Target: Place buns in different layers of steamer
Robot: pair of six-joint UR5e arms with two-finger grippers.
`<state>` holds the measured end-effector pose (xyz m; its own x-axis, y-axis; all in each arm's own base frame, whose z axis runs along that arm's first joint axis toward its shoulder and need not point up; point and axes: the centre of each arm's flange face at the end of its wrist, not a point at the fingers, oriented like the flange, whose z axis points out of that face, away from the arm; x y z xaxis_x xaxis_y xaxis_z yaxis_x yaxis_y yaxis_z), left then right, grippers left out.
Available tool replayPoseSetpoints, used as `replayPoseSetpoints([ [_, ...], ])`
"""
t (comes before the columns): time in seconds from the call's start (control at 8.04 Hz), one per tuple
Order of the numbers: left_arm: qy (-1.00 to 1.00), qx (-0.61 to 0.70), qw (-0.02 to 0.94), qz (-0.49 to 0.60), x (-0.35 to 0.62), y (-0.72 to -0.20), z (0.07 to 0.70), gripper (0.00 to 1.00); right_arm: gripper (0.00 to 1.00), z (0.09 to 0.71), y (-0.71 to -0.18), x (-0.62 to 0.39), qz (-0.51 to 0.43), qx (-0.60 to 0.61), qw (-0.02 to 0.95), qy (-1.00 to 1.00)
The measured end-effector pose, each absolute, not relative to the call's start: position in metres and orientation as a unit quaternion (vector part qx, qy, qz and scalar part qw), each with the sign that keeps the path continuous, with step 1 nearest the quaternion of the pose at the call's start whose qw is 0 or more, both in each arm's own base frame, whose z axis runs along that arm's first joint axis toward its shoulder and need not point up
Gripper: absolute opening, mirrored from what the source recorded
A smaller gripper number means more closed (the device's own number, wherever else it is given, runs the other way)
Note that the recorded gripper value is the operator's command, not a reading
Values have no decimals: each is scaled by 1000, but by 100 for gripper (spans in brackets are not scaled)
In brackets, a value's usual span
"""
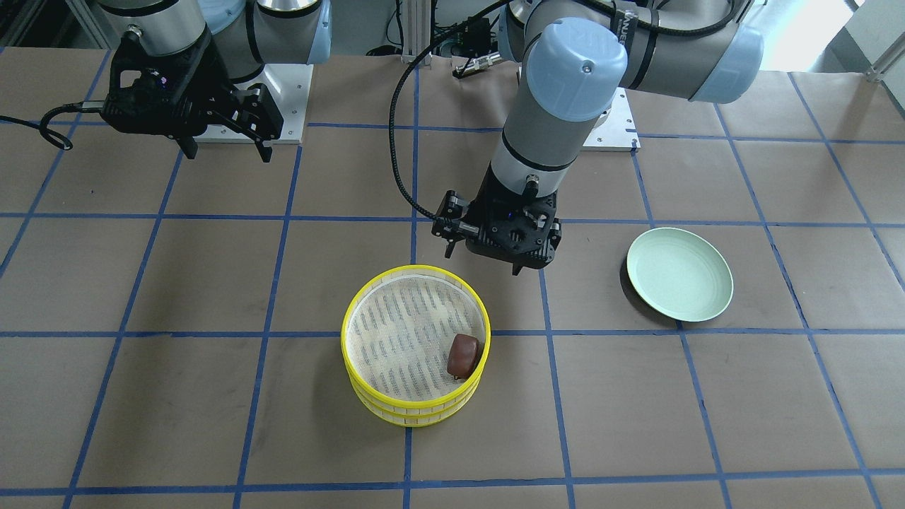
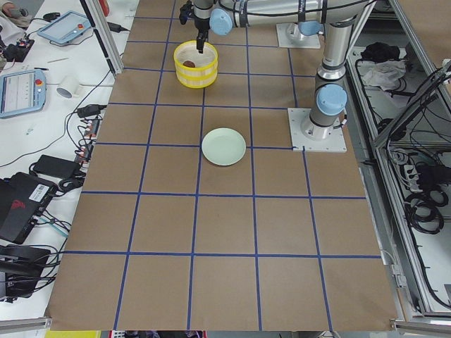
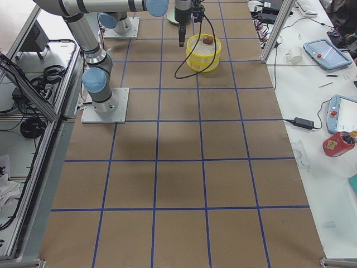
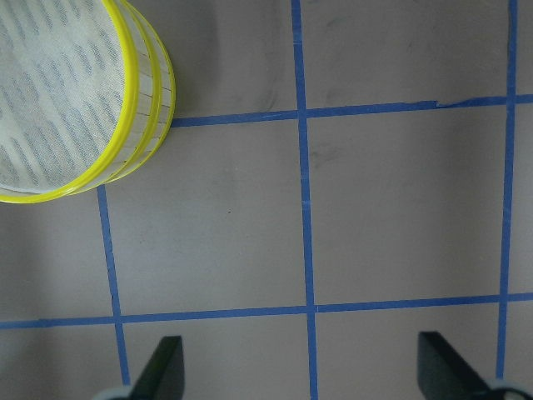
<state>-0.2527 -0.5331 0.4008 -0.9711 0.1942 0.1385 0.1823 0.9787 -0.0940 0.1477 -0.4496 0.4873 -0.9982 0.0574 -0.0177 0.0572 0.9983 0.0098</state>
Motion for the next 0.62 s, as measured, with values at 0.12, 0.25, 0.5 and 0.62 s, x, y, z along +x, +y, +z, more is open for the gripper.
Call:
replayPoseSetpoints([
  [0.12, -992, -104, 63, 31, -232, -529, 413, 100, 100, 488, -450, 148, 4, 29, 9, 1000],
  [0.25, -992, -113, 57, 21, -207, -526, 423, 100, 100, 488, -450, 148, 4, 29, 9, 1000],
  [0.5, -992, -117, 52, 3, -148, -527, 434, 100, 100, 488, -450, 148, 3, 29, 9, 1000],
  [0.62, -993, -114, 43, -3, -122, -526, 438, 100, 100, 488, -450, 148, 3, 29, 9, 1000],
])
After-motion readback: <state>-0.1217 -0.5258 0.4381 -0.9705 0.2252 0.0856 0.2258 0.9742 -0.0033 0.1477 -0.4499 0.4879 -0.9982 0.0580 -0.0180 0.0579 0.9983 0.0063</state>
